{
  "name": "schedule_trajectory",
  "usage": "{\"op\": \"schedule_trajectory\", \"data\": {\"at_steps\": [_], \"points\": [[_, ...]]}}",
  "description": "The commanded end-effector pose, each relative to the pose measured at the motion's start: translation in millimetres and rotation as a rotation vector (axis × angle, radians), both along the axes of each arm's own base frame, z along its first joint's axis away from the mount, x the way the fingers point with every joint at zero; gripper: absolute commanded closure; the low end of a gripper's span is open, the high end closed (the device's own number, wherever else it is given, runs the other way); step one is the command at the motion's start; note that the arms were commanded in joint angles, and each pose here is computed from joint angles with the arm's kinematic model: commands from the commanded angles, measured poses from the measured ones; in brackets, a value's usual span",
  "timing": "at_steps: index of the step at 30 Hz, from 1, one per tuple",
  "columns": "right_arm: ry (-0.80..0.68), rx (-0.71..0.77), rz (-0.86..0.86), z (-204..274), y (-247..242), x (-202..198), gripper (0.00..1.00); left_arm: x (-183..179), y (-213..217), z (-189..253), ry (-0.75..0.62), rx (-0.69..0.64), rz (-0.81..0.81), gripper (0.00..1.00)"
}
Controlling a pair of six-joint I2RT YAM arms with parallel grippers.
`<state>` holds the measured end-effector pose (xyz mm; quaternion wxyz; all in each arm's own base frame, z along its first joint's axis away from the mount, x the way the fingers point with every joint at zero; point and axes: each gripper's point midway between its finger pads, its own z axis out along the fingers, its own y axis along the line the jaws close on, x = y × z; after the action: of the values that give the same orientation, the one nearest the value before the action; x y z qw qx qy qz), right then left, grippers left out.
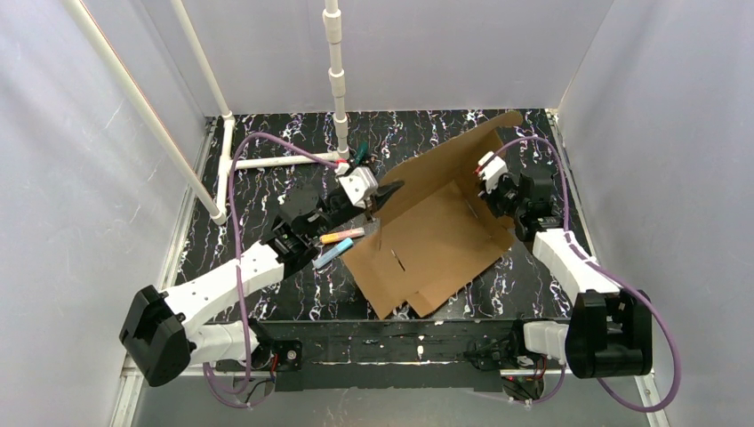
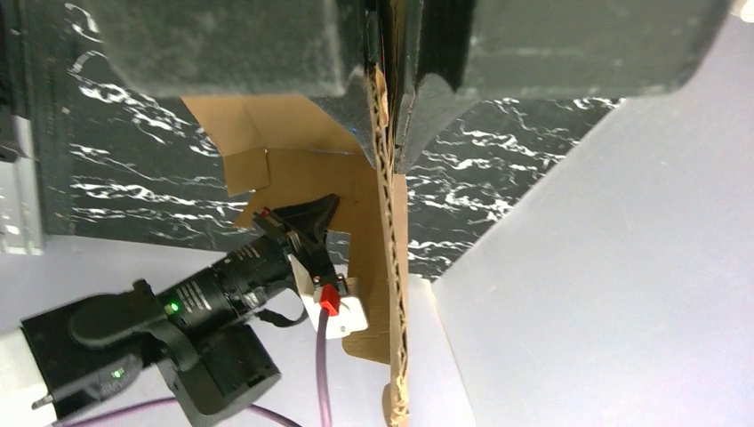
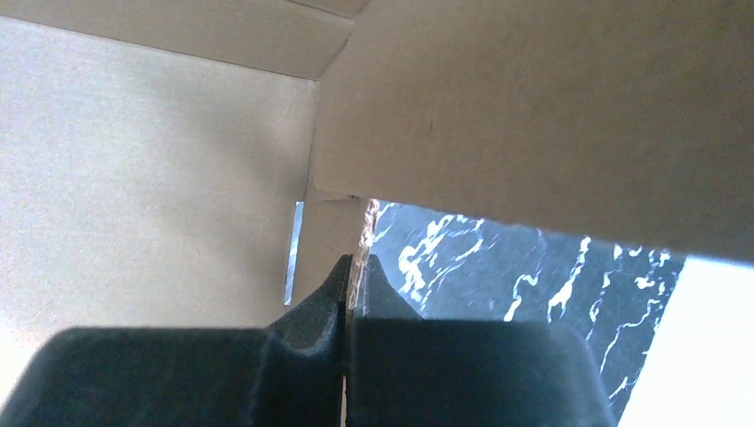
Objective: Fold the paper box
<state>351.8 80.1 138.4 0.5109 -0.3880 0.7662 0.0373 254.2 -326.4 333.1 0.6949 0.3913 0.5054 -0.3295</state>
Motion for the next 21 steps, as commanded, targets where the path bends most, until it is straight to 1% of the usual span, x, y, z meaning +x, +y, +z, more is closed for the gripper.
{"op": "schedule_trajectory", "data": {"at_steps": [1,4,5,6,8,9,12,15,18,21], "points": [[-0.176,0.160,-0.096,44,4,48,0.99,11,6,84,-0.204,-0.119,0.014,1.00],[-0.284,0.294,-0.187,63,0,71,0.99,23,2,91,-0.229,-0.113,0.001,1.00],[-0.351,0.335,-0.209,72,-3,77,0.99,26,0,93,-0.238,-0.109,-0.009,1.00],[-0.452,0.381,-0.223,88,-5,84,0.99,28,-2,95,-0.251,-0.102,-0.018,1.00],[-0.570,0.424,-0.259,101,-11,93,0.99,35,-5,98,-0.273,-0.090,-0.035,1.00],[-0.602,0.434,-0.274,103,-12,98,0.99,39,-6,101,-0.280,-0.089,-0.044,1.00],[-0.652,0.464,-0.320,103,-19,117,0.99,50,-11,106,-0.303,-0.082,-0.067,1.00],[-0.689,0.511,-0.321,102,-18,127,0.99,57,-20,109,-0.336,-0.065,-0.112,1.00],[-0.703,0.556,-0.305,95,-12,129,0.99,60,-26,109,-0.335,-0.055,-0.177,1.00],[-0.683,0.558,-0.290,80,-8,125,0.99,54,-29,92,-0.311,-0.030,-0.230,1.00]]}}
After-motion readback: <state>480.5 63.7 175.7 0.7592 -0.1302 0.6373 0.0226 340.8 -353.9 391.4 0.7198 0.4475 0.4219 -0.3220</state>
